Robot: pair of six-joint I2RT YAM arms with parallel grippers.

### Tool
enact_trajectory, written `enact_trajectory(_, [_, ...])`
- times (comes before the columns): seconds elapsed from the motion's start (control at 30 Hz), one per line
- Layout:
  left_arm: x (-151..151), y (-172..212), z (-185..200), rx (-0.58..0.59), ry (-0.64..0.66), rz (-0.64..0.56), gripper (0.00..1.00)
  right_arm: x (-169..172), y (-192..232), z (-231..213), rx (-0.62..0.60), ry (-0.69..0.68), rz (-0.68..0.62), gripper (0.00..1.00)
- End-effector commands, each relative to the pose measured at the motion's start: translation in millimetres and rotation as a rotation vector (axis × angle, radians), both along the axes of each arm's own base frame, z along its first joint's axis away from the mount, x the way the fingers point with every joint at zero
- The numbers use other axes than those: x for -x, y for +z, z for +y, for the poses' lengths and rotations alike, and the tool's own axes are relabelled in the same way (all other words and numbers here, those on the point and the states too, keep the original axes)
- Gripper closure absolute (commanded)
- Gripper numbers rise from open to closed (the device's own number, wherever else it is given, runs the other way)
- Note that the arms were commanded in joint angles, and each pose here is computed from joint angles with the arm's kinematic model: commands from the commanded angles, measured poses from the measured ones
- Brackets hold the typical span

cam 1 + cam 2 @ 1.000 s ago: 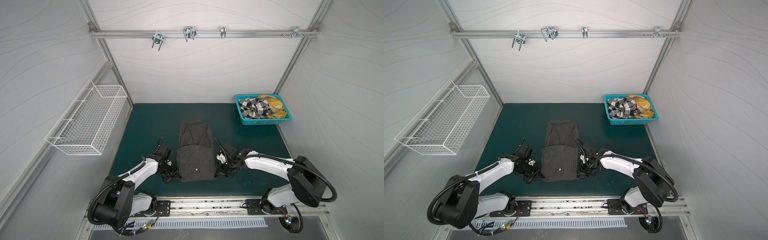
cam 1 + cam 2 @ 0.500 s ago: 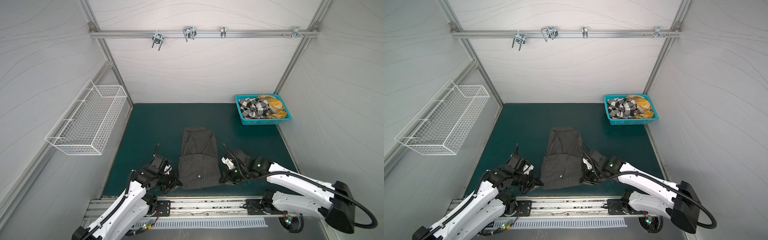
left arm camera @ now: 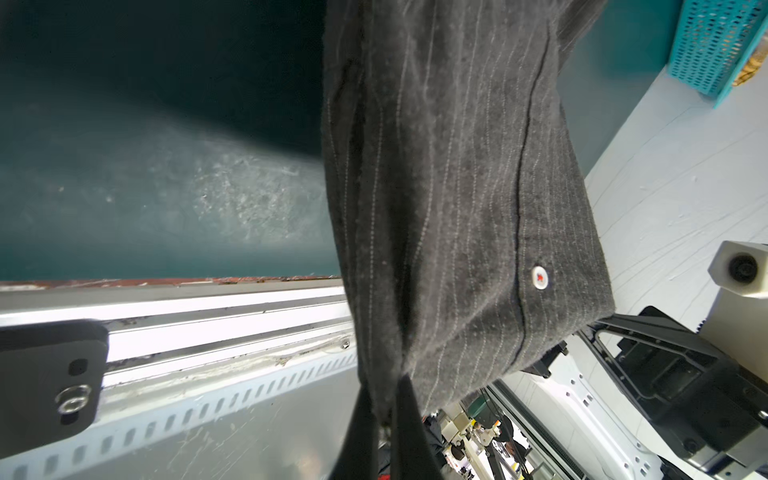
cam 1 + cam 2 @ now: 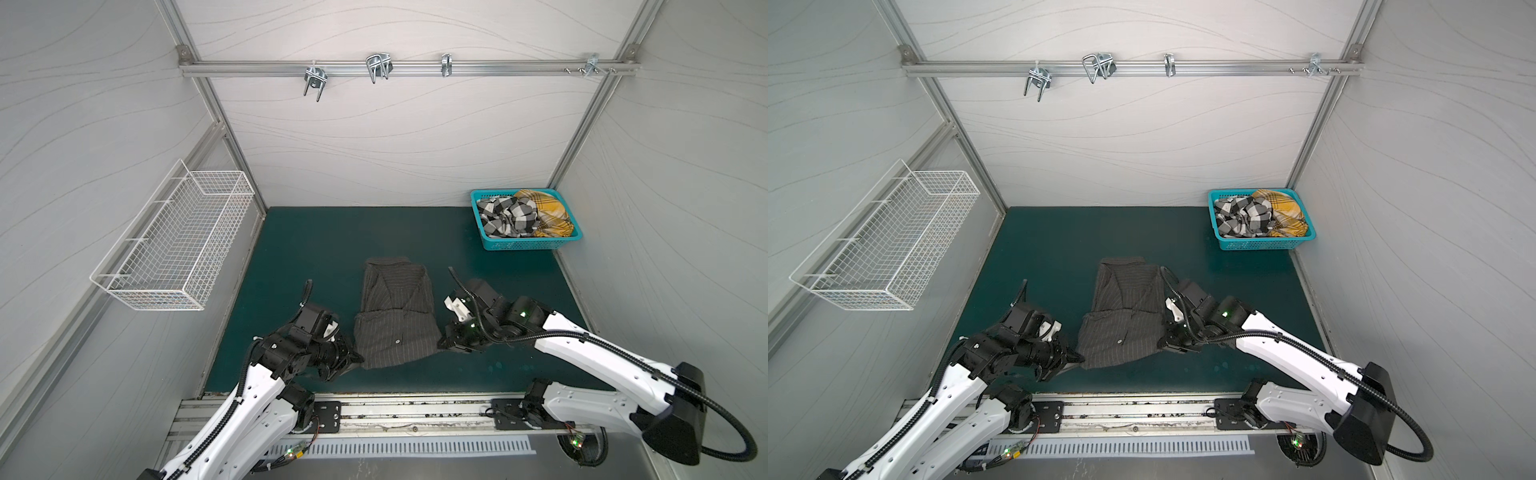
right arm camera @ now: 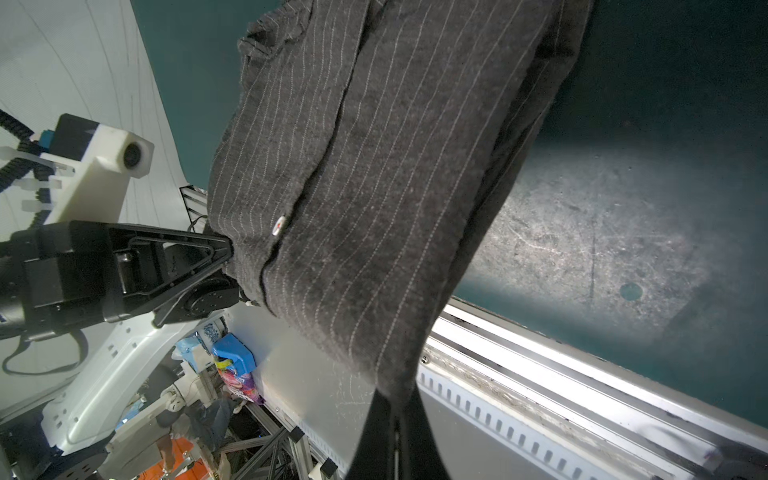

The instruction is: Fold and stack the long sleeve shirts

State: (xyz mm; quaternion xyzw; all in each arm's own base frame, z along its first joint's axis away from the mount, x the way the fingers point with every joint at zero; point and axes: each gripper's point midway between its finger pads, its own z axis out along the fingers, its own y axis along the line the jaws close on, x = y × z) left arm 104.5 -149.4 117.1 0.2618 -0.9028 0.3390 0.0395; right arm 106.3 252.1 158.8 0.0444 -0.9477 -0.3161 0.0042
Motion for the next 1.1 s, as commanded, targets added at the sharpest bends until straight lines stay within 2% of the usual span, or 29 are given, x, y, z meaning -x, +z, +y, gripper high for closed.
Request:
enact_trajectory(0.0, [14, -7, 15, -0.076, 0.017, 0.054, 1.00, 12, -12, -17, 0.070, -0.013, 0.032, 1.00])
enact_trajectory(0.2, [38, -27, 25, -0.093, 0.027, 0.108, 1.00, 33, -27, -27, 0.085, -0.015, 0.051, 1.00])
enact_trajectory(0.3, [42, -26, 24, -0.073, 0.041, 0.103, 1.00, 36, -25, -28, 0.073, -0.018, 0.047, 1.00])
enact_trajectory(0.43, [25, -4, 18, -0.031, 0.078, 0.023, 1.00, 27, -13, -23, 0.058, -0.024, 0.019, 1.00])
enact_trajectory(0.5, [7, 15, 15, -0.032, 0.091, -0.042, 1.00, 13, -3, -21, 0.051, -0.044, 0.004, 1.00])
enact_trajectory(0.7, [-77, 63, 21, -0.211, 0.119, -0.310, 1.00, -50, 27, -4, -0.021, -0.069, -0.043, 1.00])
enact_trajectory(0.77, [-112, 72, 16, -0.213, 0.130, -0.365, 1.00, -80, 36, 0, -0.036, -0.084, -0.071, 1.00])
enact_trajectory(0.93, [-208, 64, 21, -0.195, 0.179, -0.373, 1.00, -177, 42, 11, -0.089, -0.148, -0.095, 1.00])
enact_trajectory(0.97, [-230, 59, 21, -0.204, 0.172, -0.376, 0.97, -200, 40, 15, -0.109, -0.166, -0.085, 1.00])
enact_trajectory(1.0, [-249, 52, 20, -0.213, 0.159, -0.377, 0.86, -219, 37, 19, -0.120, -0.174, -0.077, 1.00])
enact_trajectory(1.07, [-291, 30, 18, -0.249, 0.113, -0.349, 0.56, -270, 17, 28, -0.106, -0.179, -0.059, 0.70])
